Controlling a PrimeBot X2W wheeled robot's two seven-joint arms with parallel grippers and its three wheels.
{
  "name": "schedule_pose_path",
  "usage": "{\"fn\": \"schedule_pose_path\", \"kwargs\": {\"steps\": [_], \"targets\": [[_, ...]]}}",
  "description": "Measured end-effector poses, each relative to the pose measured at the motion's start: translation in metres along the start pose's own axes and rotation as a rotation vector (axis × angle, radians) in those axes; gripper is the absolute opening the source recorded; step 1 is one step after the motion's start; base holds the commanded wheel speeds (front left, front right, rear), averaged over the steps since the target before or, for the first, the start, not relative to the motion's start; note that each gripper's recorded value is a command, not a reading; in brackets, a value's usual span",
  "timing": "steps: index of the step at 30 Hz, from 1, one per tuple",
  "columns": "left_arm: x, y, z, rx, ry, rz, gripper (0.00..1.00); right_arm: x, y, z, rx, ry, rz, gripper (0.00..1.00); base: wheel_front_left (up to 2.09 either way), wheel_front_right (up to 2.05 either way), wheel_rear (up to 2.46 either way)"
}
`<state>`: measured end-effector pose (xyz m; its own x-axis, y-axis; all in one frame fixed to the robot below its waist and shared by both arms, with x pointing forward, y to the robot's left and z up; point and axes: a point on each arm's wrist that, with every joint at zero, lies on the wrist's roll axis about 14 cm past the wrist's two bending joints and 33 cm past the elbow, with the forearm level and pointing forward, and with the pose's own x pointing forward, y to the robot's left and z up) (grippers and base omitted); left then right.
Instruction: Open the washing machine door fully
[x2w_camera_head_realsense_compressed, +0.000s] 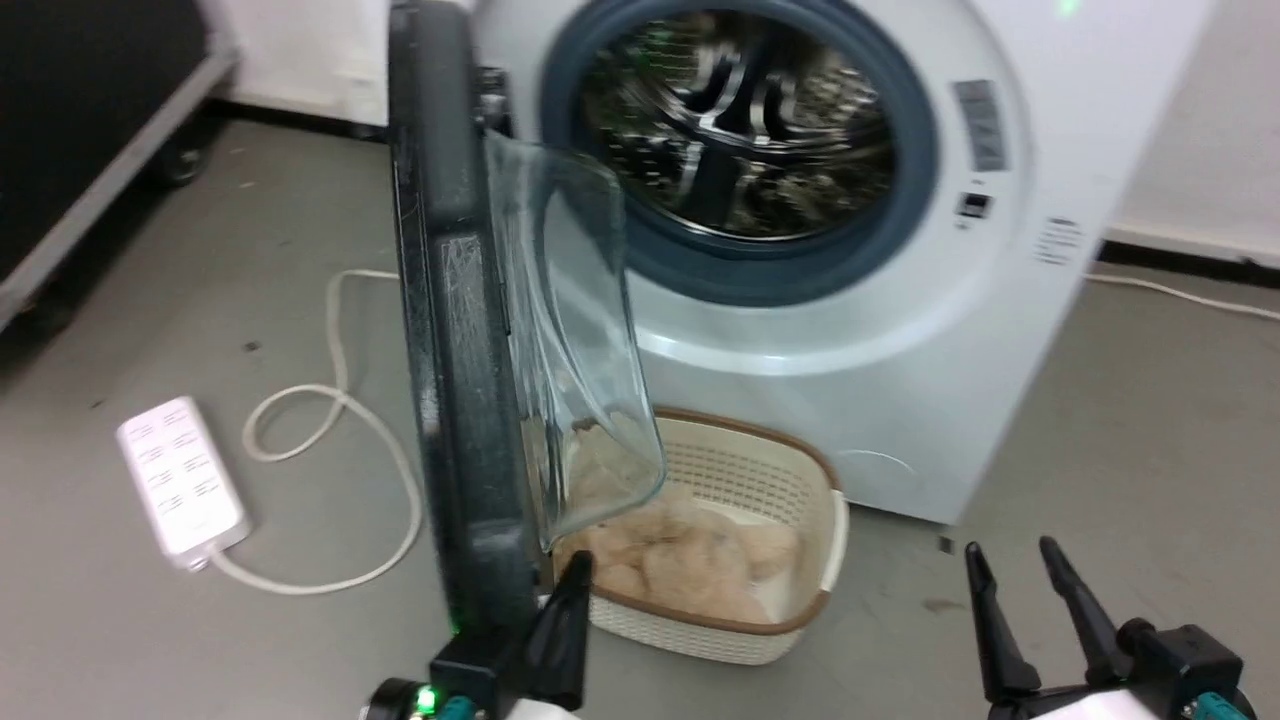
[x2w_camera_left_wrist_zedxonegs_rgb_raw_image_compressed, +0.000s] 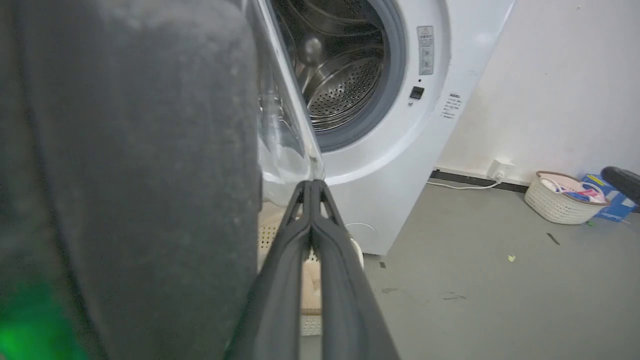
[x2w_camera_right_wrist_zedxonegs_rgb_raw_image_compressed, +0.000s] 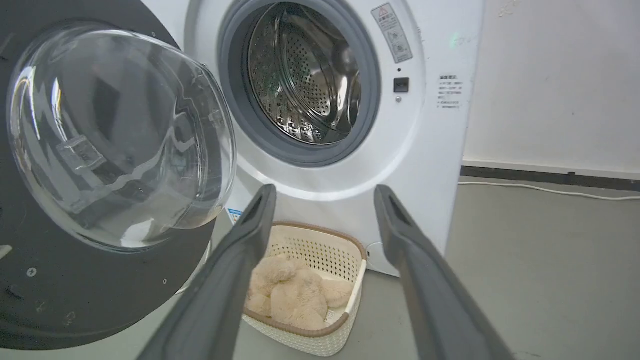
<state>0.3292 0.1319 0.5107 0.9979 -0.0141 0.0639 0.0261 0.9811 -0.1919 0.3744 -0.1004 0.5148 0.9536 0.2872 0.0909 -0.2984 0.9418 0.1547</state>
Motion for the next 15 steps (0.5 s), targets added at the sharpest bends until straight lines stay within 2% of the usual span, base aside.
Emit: {"fn": "schedule_pose_path", "kwargs": {"steps": [9, 15], "targets": [[-0.027, 0.095, 0.018, 0.061, -0.036, 0.274, 0.00, 0.024, 0.045, -0.017, 0.019, 0.044, 0.148, 1.00, 0.00, 0.00, 0.00], [-0.026, 0.151, 0.028, 0.114, -0.018, 0.394, 0.00, 0.036, 0.051, -0.032, 0.023, 0.086, 0.173, 1.00, 0.00, 0.00, 0.00]]}}
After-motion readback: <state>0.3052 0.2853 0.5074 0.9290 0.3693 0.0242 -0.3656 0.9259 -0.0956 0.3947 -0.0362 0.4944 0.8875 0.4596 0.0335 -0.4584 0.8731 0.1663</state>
